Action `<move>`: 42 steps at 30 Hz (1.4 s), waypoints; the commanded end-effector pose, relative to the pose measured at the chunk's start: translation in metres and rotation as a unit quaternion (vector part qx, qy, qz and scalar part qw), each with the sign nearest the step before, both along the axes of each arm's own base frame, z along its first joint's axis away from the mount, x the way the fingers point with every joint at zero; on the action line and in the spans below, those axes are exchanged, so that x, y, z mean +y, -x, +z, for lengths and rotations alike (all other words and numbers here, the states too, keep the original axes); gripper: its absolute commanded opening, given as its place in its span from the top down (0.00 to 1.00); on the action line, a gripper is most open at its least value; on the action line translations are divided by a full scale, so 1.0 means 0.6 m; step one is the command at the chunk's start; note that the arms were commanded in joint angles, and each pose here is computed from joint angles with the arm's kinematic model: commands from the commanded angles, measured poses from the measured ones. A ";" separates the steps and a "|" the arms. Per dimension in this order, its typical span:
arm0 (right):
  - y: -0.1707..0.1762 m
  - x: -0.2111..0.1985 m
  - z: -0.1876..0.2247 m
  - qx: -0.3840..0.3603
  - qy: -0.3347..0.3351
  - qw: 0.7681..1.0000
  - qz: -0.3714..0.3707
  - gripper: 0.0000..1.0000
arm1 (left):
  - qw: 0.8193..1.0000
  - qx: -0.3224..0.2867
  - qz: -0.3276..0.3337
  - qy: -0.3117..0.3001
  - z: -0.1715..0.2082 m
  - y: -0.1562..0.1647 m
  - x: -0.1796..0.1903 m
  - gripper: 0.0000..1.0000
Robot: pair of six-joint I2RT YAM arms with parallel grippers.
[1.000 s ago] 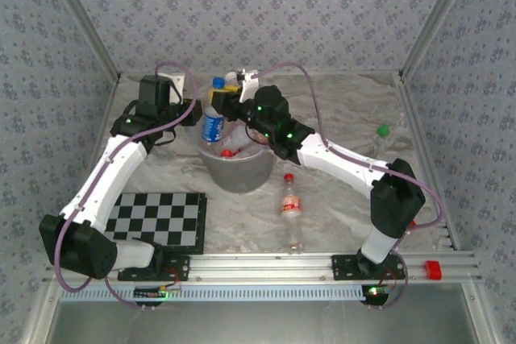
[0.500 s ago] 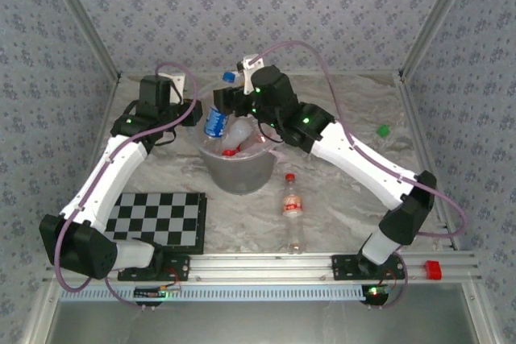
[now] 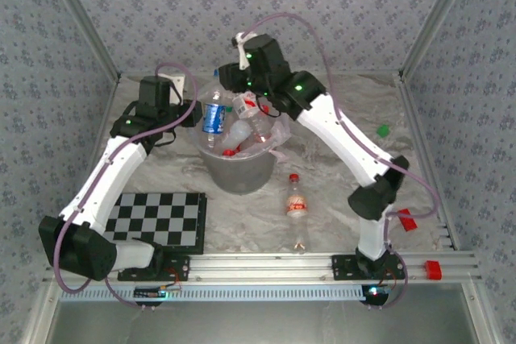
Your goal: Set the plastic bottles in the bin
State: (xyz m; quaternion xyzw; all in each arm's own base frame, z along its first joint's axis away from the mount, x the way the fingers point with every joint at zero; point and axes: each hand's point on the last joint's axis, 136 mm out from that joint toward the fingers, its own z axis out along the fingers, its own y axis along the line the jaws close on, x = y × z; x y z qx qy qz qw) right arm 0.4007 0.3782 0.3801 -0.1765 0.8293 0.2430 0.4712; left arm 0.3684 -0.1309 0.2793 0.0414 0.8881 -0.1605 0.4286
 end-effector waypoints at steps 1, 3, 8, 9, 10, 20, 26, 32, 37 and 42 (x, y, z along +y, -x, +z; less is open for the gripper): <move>0.019 0.002 -0.023 0.046 0.015 0.999 0.020 0.56 | 1.000 -0.025 0.010 -0.001 0.029 0.013 0.014 0.67; 0.030 -0.021 0.001 0.035 0.015 0.999 0.011 0.54 | 1.000 -0.025 0.011 0.002 0.029 0.013 0.016 0.67; 0.066 -0.118 0.039 0.034 0.021 0.999 -0.022 0.42 | 1.000 -0.013 0.006 0.004 0.018 0.009 0.010 0.67; 0.072 -0.140 0.042 0.034 0.020 0.999 -0.033 0.40 | 1.000 -0.011 0.006 0.005 0.016 0.009 0.010 0.67; 0.079 -0.168 0.040 0.036 0.018 0.998 -0.046 0.37 | 1.000 -0.010 0.006 0.004 0.014 0.008 0.010 0.67; 0.151 -0.387 -0.130 0.180 0.001 0.971 -0.158 0.32 | 1.000 0.002 0.004 -0.001 -0.001 0.003 0.008 0.67; 0.202 -0.404 -0.338 0.357 0.000 0.919 -0.166 0.31 | 1.000 0.011 0.002 -0.004 -0.011 0.000 0.006 0.67; 0.249 -0.348 -0.453 0.455 0.017 0.884 -0.105 0.16 | 1.000 0.014 0.002 0.000 -0.013 -0.001 0.004 0.67; 0.265 -0.314 -0.513 0.497 0.038 0.863 -0.086 0.07 | 1.000 0.015 0.003 0.000 -0.014 -0.001 0.005 0.67; 0.273 -0.295 -0.567 0.523 0.060 0.847 -0.079 0.08 | 1.000 0.013 0.006 -0.003 -0.013 -0.001 0.007 0.67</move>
